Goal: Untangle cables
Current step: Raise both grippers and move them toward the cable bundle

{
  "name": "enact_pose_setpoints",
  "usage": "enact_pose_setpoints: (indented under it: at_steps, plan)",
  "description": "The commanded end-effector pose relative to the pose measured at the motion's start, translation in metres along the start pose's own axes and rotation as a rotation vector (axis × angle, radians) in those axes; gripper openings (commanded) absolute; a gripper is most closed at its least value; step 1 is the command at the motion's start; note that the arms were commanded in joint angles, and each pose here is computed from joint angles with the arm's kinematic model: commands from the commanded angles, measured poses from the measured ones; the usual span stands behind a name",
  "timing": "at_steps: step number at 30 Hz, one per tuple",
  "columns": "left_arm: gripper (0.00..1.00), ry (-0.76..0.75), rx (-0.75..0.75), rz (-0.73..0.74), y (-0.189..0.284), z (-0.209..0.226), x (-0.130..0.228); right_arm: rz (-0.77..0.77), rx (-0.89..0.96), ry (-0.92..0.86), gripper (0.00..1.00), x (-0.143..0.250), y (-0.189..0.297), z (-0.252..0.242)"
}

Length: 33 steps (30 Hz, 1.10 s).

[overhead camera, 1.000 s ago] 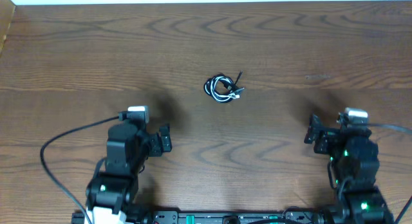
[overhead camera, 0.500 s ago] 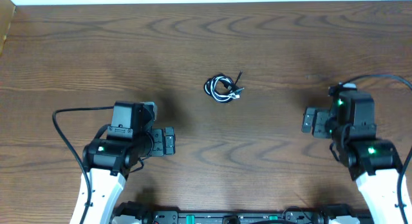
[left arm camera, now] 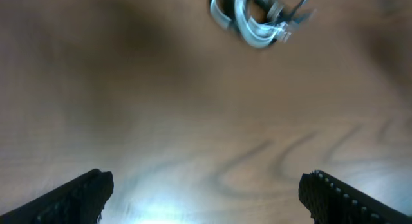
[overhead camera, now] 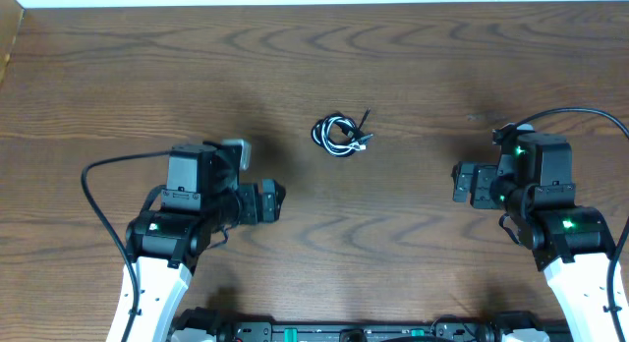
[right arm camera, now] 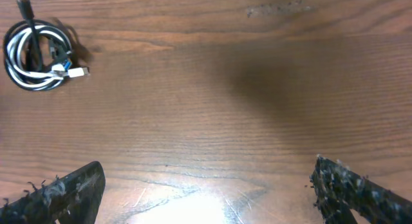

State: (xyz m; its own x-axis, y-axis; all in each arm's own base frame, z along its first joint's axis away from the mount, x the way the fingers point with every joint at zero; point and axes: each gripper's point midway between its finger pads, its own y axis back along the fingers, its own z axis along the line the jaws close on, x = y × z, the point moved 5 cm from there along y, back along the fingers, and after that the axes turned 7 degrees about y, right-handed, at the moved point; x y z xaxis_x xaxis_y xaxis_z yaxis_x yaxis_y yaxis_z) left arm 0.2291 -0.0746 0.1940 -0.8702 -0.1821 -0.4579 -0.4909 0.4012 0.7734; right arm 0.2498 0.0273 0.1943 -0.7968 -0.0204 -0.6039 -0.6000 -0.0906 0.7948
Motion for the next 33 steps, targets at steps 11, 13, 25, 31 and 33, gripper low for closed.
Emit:
enact_pose_setpoints:
  at_steps: [11,13,25,31,33]
  plan:
    - [0.98,0.044,-0.139,-0.117,-0.005,-0.004,-0.086,-0.046,-0.026,-0.002,0.99,-0.012,0.006,0.004]
    - [0.98,0.049,-0.134,-0.094,-0.01,-0.006,-0.093,-0.046,-0.026,-0.002,0.99,-0.012,0.006,0.003]
    - [0.98,0.022,-0.06,-0.167,-0.02,-0.016,-0.116,-0.047,-0.026,-0.002,0.99,-0.012,0.006,0.003]
    - [0.98,0.01,-0.085,-0.239,-0.036,-0.011,-0.136,-0.039,-0.026,-0.003,0.99,-0.01,0.006,0.003]
    - [0.98,0.015,-0.092,-0.218,-0.048,-0.007,-0.136,-0.038,-0.026,-0.003,0.99,-0.01,0.006,0.003]
